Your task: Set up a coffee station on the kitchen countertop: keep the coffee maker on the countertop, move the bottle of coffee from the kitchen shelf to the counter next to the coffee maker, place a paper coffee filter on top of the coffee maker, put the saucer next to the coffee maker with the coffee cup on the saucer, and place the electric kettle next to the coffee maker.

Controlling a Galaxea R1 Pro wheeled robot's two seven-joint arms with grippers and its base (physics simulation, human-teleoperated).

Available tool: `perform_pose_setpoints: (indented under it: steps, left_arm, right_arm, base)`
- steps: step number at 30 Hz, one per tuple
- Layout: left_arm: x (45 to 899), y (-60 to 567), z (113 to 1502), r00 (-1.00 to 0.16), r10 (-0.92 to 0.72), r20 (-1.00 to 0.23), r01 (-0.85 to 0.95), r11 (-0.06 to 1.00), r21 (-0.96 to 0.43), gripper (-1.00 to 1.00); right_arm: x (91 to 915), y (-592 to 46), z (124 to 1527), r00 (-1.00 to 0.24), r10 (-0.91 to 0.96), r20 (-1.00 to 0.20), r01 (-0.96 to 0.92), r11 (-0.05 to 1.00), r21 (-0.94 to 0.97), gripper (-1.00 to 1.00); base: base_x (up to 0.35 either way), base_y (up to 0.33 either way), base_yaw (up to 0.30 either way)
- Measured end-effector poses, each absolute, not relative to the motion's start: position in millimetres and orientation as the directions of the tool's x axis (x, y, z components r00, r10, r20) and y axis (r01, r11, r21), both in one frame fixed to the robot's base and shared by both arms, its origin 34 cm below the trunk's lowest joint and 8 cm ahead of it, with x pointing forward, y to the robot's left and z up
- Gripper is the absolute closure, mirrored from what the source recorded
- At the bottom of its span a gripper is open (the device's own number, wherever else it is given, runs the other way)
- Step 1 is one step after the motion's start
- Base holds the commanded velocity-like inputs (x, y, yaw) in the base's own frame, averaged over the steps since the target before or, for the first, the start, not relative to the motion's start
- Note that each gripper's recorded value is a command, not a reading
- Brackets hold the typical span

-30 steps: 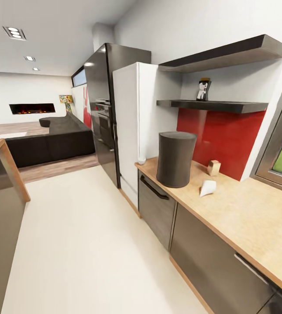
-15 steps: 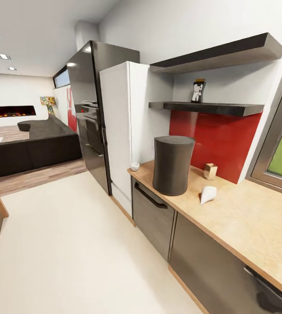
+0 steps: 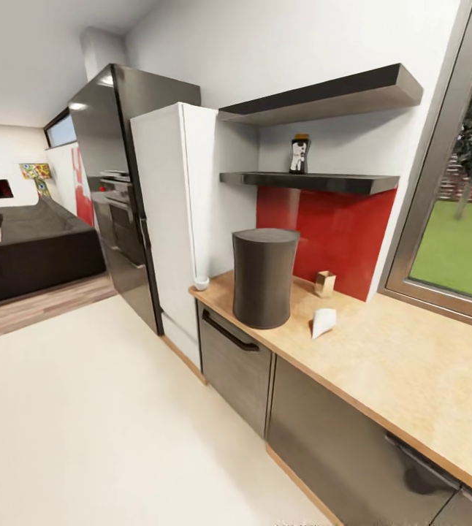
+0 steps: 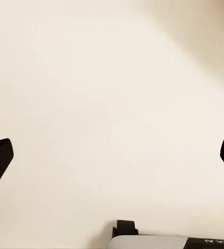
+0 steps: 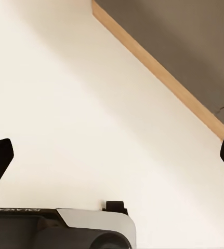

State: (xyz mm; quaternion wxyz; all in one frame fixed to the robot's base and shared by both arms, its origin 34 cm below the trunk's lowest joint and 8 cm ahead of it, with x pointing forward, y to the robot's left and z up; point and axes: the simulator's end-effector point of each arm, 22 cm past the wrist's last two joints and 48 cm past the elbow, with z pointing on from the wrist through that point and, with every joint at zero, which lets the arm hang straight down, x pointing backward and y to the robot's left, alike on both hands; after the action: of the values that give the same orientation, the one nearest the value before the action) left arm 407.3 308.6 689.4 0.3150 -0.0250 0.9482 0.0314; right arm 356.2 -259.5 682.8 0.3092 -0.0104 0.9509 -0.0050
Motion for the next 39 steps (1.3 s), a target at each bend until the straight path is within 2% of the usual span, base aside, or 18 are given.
perform_pose_setpoints:
  steps: [16, 19, 25, 35, 39]
  left_arm:
    - [407, 309, 689, -0.8, -0.025, -0.599, -0.064, 0.997, 0.044, -1.0]
    - [407, 309, 689, -0.8, -0.024, -0.599, -0.063, 0.997, 0.044, -1.0]
    - [407, 313, 690, -0.8, -0.021, -0.599, -0.063, 0.997, 0.05, -1.0]
    - [412, 326, 693, -0.799, 0.015, -0.601, -0.036, 0.997, 0.072, -1.0]
    - [420, 323, 697, -0.792, 0.072, -0.606, 0.036, 0.997, 0.072, -1.0]
  right_arm:
    - [353, -256, 681, -0.814, -0.039, -0.58, -0.035, 0.999, -0.019, -1.0]
    - [334, -257, 670, -0.841, -0.048, -0.538, -0.042, 0.999, -0.023, -1.0]
    - [257, -261, 639, -0.924, -0.037, -0.381, -0.032, 0.999, -0.021, -1.0]
    - [213, -264, 628, -0.957, 0.024, -0.29, 0.029, 1.0, -0.012, -1.0]
    - [207, -266, 627, -0.957, 0.08, -0.278, 0.086, 0.996, -0.007, -1.0]
  base:
    - [0.0, 0.0, -0.261]
    - [0.0, 0.0, -0.262]
    - [0.0, 0.0, -0.262]
    - [0.0, 0.0, -0.261]
    - [0.0, 0.0, -0.149]
